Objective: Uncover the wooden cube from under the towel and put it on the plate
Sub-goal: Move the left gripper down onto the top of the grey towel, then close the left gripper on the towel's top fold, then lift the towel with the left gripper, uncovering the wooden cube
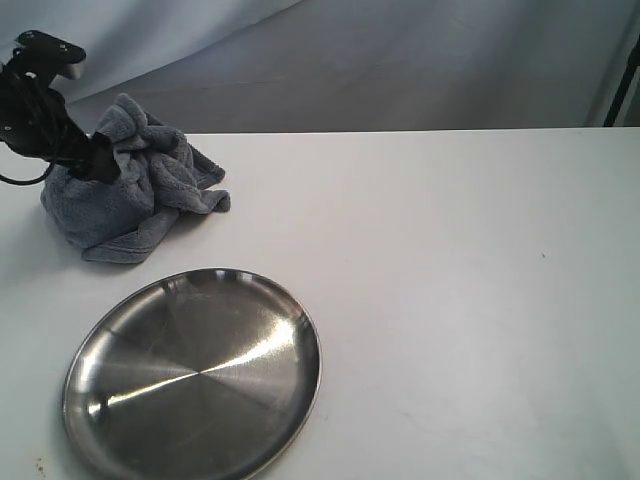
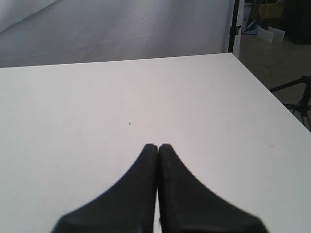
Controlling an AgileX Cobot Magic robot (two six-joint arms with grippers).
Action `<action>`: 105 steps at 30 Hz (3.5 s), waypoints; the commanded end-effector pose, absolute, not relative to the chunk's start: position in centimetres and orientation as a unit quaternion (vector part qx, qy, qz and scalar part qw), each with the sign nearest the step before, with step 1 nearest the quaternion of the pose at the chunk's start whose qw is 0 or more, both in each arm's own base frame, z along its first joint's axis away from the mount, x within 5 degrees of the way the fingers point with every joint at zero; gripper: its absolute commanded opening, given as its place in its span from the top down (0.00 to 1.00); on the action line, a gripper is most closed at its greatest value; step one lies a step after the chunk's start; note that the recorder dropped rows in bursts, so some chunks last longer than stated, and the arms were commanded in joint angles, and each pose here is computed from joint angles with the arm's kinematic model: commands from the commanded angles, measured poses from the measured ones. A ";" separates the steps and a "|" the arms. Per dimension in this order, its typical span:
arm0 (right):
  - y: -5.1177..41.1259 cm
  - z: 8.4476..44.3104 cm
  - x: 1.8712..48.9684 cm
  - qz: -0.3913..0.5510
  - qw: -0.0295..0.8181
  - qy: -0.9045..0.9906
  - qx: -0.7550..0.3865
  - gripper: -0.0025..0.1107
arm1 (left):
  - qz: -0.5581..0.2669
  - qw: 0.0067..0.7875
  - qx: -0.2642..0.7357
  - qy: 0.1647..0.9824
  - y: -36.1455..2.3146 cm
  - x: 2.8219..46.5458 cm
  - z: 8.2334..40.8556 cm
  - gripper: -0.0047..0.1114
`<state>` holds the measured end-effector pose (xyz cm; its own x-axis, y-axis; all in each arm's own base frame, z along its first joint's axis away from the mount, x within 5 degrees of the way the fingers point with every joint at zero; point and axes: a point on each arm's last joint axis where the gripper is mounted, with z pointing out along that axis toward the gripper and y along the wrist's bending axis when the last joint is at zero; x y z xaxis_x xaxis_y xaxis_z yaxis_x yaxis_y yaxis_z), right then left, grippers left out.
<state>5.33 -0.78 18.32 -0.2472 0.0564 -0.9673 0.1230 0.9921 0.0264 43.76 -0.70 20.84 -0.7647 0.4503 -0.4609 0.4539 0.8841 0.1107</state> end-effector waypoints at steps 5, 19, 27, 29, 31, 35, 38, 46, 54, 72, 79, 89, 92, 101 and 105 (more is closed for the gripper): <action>-0.8 18.3 5.3 -0.028 0.612 0.788 0.062 0.98 | -0.024 0.293 0.185 0.938 -1.0 44.5 21.3 0.16; -0.8 18.3 5.3 -0.028 0.612 0.788 0.062 0.98 | -0.057 0.291 0.160 0.942 -1.4 44.8 20.6 0.16; -0.8 18.3 5.3 -0.028 0.612 0.788 0.062 0.98 | -0.058 0.303 0.128 0.942 -1.2 45.1 20.4 0.16; -0.8 18.3 5.3 -0.028 0.612 0.788 0.062 0.98 | -0.059 0.303 0.128 0.943 -1.2 45.1 20.4 0.16; -0.8 18.3 5.3 -0.028 0.612 0.788 0.062 0.98 | -0.059 0.300 0.128 0.944 -1.2 45.2 20.1 0.16; -0.8 18.3 5.3 -0.028 0.612 0.788 0.062 0.98 | -0.060 0.295 0.128 0.945 -1.3 45.2 19.8 0.20; -0.8 18.3 5.3 -0.028 0.612 0.788 0.062 0.98 | -0.061 0.293 0.129 0.945 -1.3 45.2 19.8 0.37; -0.8 18.3 5.3 -0.028 0.612 0.788 0.062 0.98 | -0.050 0.274 0.152 0.948 -1.2 44.9 19.6 0.96; -0.8 18.3 5.3 -0.028 0.612 0.788 0.062 0.98 | -0.059 0.290 0.148 0.944 -1.3 44.2 21.9 0.96; -0.8 18.3 5.3 -0.028 0.612 0.788 0.062 0.98 | -0.142 0.355 0.105 0.918 -2.8 42.0 28.7 0.96; -0.8 18.3 5.3 -0.028 0.612 0.788 0.062 0.98 | -0.186 0.382 0.061 0.903 -3.2 42.5 29.3 0.96; -0.8 18.3 5.3 -0.028 0.612 0.788 0.062 0.98 | -0.248 0.409 0.077 0.875 -4.3 42.6 30.1 0.96; -0.8 18.3 5.3 -0.028 0.612 0.788 0.062 0.98 | -0.245 0.411 0.086 0.874 -4.3 42.6 30.2 0.96; -0.8 18.3 5.3 -0.028 0.612 0.788 0.062 0.98 | -0.261 0.414 0.073 0.869 -4.4 42.6 30.4 0.96; -0.8 18.3 5.3 -0.028 0.612 0.788 0.062 0.98 | -0.264 0.415 0.071 0.868 -4.4 42.6 30.4 0.96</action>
